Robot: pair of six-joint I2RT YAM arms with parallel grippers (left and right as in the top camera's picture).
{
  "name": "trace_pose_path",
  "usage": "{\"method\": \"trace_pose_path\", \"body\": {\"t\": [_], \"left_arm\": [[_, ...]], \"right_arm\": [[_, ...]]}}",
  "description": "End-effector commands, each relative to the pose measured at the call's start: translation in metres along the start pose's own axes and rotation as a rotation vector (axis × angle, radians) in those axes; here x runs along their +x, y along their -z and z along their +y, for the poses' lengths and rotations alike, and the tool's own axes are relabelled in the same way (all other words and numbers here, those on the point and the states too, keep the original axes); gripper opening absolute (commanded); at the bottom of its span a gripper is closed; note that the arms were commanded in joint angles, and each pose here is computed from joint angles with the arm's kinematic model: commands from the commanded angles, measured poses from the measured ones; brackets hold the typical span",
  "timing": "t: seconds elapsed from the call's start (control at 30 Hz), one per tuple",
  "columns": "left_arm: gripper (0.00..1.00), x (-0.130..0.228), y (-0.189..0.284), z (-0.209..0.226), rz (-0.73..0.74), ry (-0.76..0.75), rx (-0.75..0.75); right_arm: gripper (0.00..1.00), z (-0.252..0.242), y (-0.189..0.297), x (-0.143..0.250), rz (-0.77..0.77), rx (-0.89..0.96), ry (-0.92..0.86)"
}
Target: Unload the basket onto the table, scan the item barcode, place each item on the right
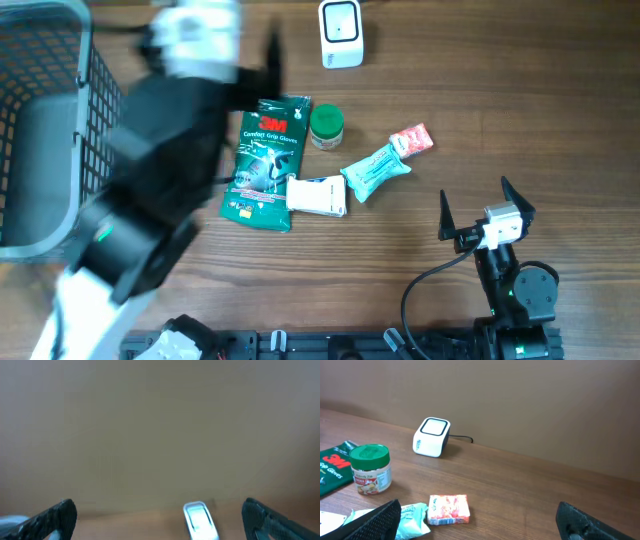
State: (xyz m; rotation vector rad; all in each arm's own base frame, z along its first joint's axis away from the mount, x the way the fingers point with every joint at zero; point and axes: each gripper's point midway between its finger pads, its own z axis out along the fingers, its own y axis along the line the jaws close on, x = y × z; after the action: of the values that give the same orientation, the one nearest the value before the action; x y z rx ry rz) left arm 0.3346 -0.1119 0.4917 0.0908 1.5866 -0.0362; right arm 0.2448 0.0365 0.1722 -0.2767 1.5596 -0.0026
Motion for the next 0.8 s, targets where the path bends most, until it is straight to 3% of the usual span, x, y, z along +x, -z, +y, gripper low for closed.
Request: {"method": "trace_pose_path", "body": {"t": [0.0, 0.1, 0.2, 0.37, 0.53, 0.67, 0.77], "left_arm": [[1.0, -0.065, 0.05, 0.062, -0.225, -0.01, -0.148], [1.0, -0.104, 0.094, 0.09, -0.371, -0.071, -0.227], [1.0, -0.117, 0.14, 0.108, -0.433, -0.103, -0.26], [1.0, -0.097, 0.212, 0.131, -0.414, -0.112, -0.255], [1.0, -0.101, 0.289, 0.151, -0.572, 0.054, -0.216], [1.0, -0.095, 0.334, 0.147, -0.655, 0.035, -0.141], [1.0, -0.09, 0.373, 0.152, -0.72, 0.02, -0.225]], "right_arm": [[1.0, -0.001, 0.0, -0.001, -0.003, 0.007, 0.005], [1.0, -0.001, 0.0, -0.001, -0.003, 0.007, 0.005], [1.0, -0.001, 0.0, -0.001, -0.003, 0.007, 0.004], [1.0, -0.001, 0.0, -0.001, -0.003, 0.007, 0.004], [1.0, -0.001, 0.0, -0.001, -0.003, 0.007, 0.004], [1.0, -0.001, 0.0, -0.001, -0.003, 0.007, 0.004], [1.0, -0.001, 0.0, -0.001, -0.003, 0.007, 0.004]]}}
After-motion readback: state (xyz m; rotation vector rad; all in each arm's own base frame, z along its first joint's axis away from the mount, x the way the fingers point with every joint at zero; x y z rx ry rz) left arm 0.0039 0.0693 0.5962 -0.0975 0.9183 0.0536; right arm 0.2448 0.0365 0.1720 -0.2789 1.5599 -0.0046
